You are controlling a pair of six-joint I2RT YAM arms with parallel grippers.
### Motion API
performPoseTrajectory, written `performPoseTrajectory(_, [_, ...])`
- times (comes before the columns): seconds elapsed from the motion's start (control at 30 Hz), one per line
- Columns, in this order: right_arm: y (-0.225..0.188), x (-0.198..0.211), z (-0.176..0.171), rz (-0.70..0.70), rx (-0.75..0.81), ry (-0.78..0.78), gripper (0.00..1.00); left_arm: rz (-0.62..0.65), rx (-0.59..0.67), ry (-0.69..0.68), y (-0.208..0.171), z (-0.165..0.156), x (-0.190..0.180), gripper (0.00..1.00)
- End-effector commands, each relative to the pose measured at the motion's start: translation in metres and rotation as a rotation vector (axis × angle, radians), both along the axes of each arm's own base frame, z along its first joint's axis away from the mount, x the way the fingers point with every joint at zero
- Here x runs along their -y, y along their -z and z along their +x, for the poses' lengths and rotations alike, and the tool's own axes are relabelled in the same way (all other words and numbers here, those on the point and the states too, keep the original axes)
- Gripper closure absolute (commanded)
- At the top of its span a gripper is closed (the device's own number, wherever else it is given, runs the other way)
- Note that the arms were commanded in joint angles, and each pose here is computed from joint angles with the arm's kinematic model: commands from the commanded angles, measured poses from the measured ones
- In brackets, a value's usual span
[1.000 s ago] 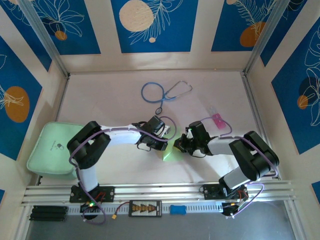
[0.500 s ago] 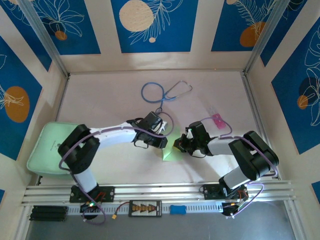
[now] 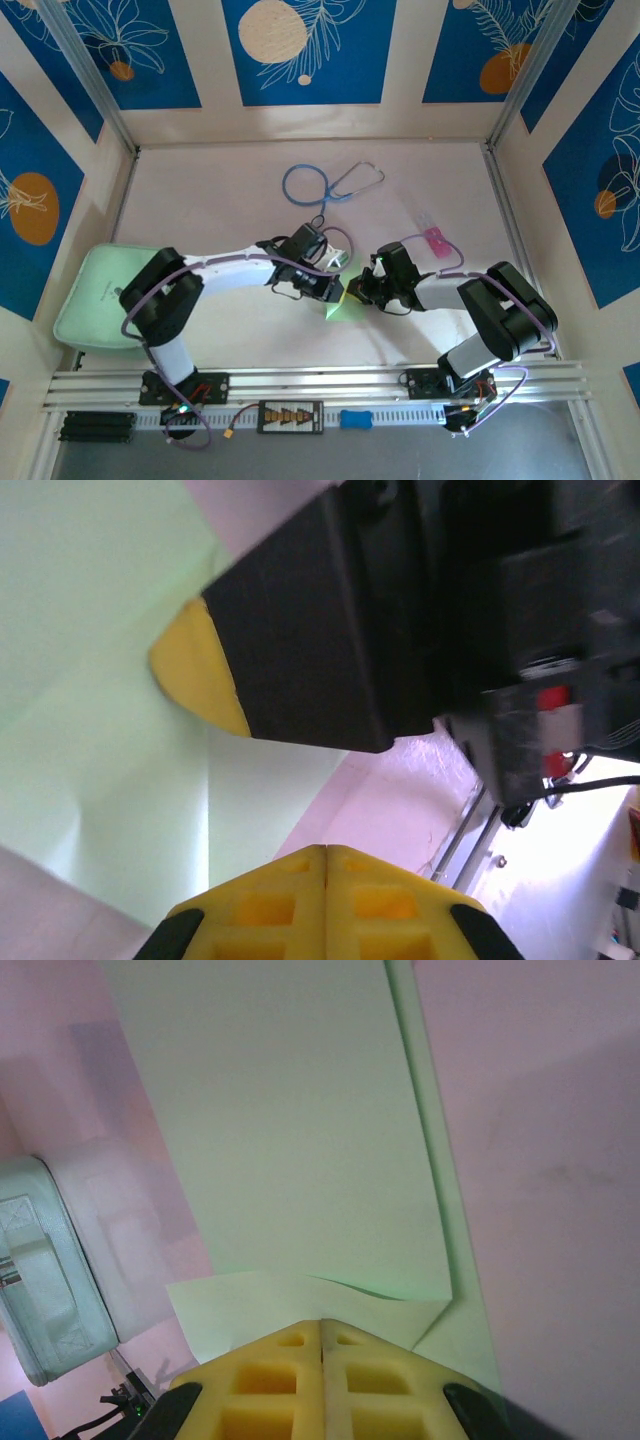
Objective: Fold a paper plane with a square sheet of paper (pick it up from the middle)
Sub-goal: Fold the triangle a second time at the center of the table.
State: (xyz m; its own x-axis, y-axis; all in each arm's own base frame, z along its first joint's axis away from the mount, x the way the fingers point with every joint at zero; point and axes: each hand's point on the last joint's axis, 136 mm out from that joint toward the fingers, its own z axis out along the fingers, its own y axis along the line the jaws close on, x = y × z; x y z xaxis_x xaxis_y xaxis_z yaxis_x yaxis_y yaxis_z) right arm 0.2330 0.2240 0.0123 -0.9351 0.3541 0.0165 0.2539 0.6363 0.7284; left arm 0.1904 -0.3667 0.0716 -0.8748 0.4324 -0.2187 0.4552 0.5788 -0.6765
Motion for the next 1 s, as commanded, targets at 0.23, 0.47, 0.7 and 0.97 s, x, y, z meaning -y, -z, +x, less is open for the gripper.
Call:
performPoseTrajectory(0.23, [0.034,0.023,-0.024,-0.134,-0.130,0.038,0.96,-0.034,-0.104,0.063,0.015,-0.013,0.014,0.91])
performPoseTrajectory(0.47, [0.035,0.022,-0.025,-0.133,-0.133,0.037,0.96,0.038,-0.099,0.055,0.037,-0.012,0.006,0.90])
performPoseTrajectory(0.7, [0.036,0.023,-0.026,-0.138,-0.137,0.034,0.96,0.136,-0.091,0.034,0.065,-0.016,-0.016,0.91])
performPoseTrajectory(0.97, [0.038,0.024,-0.027,-0.145,-0.145,0.030,0.96,0.169,-0.096,0.028,0.070,-0.028,-0.033,0.91])
